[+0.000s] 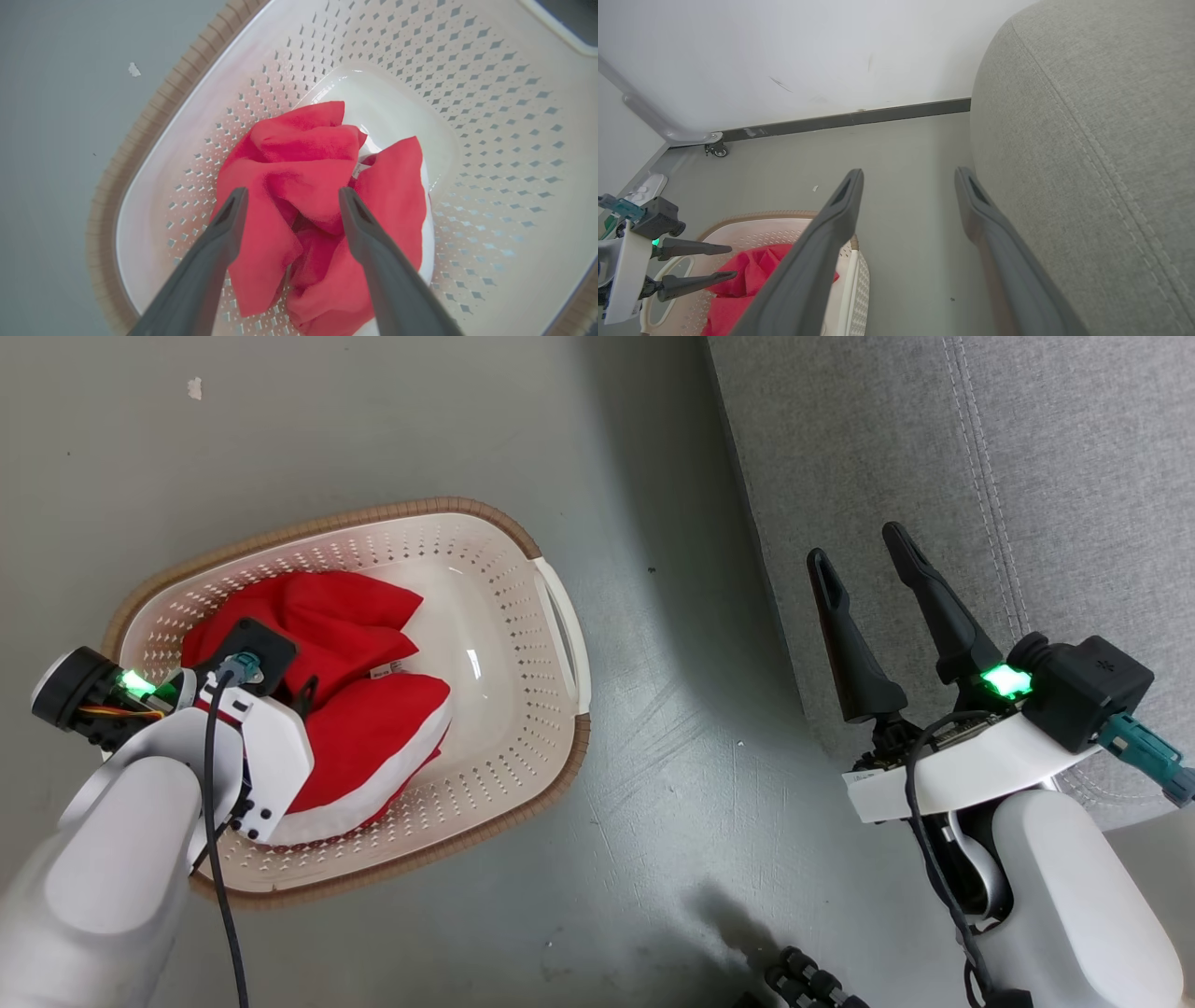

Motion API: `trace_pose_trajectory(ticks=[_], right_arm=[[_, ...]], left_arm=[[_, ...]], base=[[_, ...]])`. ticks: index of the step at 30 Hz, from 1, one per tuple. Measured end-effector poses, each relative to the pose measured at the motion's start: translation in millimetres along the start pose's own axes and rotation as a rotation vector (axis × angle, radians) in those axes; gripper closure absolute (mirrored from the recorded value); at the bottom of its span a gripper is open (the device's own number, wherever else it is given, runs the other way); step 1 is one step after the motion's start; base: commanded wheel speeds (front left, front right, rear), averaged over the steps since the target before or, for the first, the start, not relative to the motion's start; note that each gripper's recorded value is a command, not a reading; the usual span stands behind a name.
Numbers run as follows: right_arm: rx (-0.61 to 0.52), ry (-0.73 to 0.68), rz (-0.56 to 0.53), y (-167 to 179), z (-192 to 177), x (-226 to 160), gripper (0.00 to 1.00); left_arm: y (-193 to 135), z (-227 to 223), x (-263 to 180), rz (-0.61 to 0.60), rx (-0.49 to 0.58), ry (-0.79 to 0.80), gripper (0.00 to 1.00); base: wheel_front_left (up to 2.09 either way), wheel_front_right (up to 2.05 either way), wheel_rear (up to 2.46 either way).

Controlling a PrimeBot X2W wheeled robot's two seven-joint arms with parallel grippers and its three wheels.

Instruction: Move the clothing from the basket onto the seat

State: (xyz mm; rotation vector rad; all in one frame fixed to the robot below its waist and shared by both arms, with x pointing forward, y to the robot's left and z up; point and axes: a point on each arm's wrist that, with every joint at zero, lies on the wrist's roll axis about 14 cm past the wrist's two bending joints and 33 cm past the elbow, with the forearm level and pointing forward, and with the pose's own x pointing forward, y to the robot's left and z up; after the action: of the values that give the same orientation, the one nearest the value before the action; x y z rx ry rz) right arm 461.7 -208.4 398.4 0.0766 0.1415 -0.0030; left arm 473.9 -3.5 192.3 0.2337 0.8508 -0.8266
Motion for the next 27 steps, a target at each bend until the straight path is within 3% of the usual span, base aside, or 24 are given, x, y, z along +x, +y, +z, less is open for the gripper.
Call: trace_pose_trajectory(ticks=[27], right_arm=[[-0.001, 0.049, 0.010, 2, -25, 10, 0.00]], left_arm=[[19, -23, 20, 0.014, -0.009, 0.064, 0.00]], base=[[0.00, 0.00, 0.00]])
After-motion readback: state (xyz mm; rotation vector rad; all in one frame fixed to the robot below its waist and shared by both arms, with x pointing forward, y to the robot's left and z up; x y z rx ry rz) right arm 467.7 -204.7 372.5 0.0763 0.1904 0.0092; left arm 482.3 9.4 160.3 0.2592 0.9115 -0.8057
